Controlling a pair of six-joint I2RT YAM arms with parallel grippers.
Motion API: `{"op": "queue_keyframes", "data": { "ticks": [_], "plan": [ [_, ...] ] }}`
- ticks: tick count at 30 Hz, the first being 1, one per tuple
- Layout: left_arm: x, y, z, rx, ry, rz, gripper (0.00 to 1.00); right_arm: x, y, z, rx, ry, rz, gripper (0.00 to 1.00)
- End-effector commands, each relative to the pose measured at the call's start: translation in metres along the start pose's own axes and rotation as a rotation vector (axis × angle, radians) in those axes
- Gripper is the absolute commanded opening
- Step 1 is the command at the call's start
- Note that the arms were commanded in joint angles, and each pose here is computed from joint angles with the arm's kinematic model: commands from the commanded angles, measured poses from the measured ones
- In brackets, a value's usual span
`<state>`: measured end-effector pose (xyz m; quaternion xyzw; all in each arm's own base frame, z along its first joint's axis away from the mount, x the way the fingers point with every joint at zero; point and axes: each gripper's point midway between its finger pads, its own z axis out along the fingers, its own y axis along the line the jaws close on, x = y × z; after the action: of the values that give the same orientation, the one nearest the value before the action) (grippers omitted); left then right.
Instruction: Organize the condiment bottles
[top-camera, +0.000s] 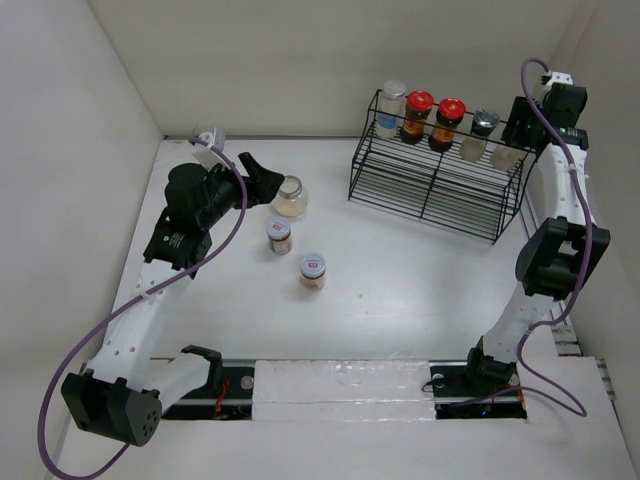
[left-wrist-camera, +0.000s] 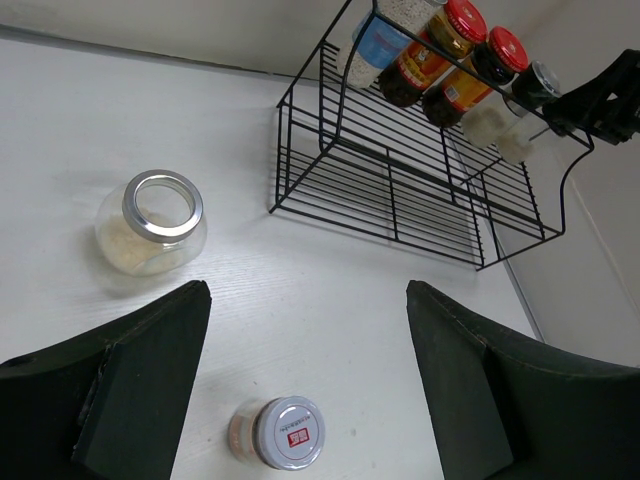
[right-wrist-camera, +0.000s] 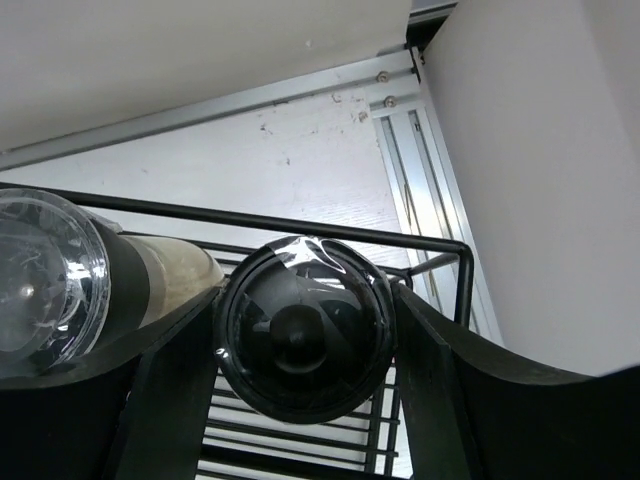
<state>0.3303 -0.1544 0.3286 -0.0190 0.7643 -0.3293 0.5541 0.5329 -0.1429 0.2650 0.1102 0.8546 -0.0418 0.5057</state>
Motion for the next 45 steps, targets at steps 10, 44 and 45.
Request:
{"op": "queue_keyframes", "data": {
  "ticks": [10,44,45],
  "plan": [
    [-0.016,-0.01,-0.006,0.033,-0.058,0.02,0.75,-0.054,0.005,-0.044,-0.004,-0.197,-0.008,0.85],
    [-0.038,0.026,-0.028,-0.213,-0.182,-0.04,0.67,0.212,0.528,-0.115,-0.978,-0.062,-0.609,1.0],
    [-0.038,0.026,-0.028,-0.213,-0.182,-0.04,0.67,0.209,0.525,-0.107,-0.956,-0.059,-0.595,1.0]
  ]
}}
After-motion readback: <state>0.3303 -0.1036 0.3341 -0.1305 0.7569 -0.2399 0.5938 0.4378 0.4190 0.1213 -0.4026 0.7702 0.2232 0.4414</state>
